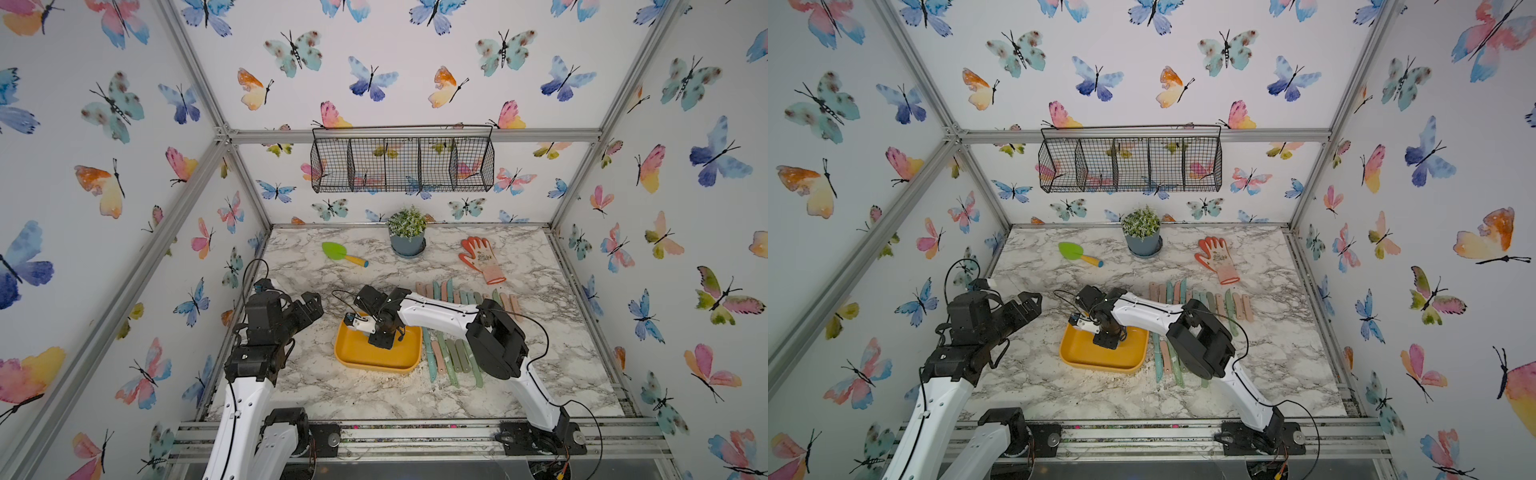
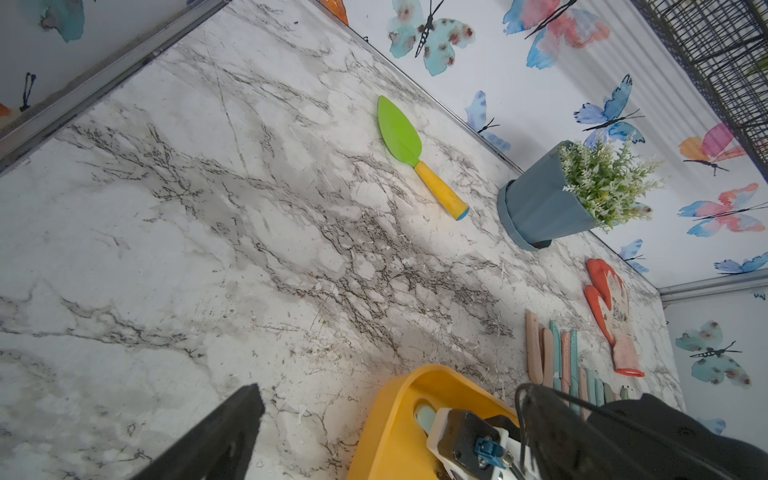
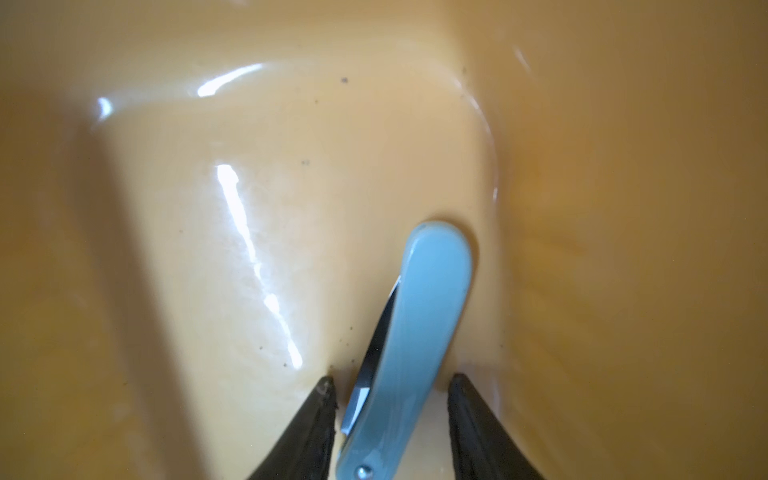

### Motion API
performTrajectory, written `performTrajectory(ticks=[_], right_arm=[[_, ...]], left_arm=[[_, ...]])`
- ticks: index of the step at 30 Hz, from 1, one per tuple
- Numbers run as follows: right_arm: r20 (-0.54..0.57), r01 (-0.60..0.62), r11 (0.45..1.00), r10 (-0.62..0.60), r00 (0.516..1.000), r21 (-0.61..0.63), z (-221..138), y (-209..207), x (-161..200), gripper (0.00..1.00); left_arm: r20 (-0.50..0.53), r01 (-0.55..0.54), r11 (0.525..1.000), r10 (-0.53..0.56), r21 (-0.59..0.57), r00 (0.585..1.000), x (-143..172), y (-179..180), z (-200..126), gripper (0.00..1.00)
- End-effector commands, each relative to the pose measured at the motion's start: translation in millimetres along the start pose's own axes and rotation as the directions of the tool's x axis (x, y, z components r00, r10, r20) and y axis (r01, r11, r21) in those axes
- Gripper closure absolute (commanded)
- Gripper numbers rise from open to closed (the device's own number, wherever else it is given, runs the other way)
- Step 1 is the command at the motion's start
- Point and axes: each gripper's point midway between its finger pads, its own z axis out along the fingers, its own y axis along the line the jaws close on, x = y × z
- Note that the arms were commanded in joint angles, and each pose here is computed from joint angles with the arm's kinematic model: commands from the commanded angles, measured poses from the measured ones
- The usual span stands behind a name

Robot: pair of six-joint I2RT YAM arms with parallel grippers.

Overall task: Take the fruit knife out of the storage box
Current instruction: Pick up the fruit knife from the storage box.

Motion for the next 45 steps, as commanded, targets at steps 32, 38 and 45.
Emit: performTrajectory(ticks=[32,38,45], right_arm=[[-0.189,-0.153,0.988,0.153,0.970,0.014,23,1,19,0.75],[-0.083,-0.179,0.983,0.181,0.980,0.038,-11,-7,-4,0.77],[0.093,-0.256,0.961,0.246,0.965,0.103,-80,-23,-26,0.76]], left_arm=[[0.040,0.002,1.000,-0.001,-0.015,0.999,-7,3,-5,0.02],[0.037,0.003,1.000,-0.003,-0.016,0.999,-6,4,-4,0.02],[0.037,-0.001,1.000,0.001,-0.007,0.999,-6,2,-4,0.02]])
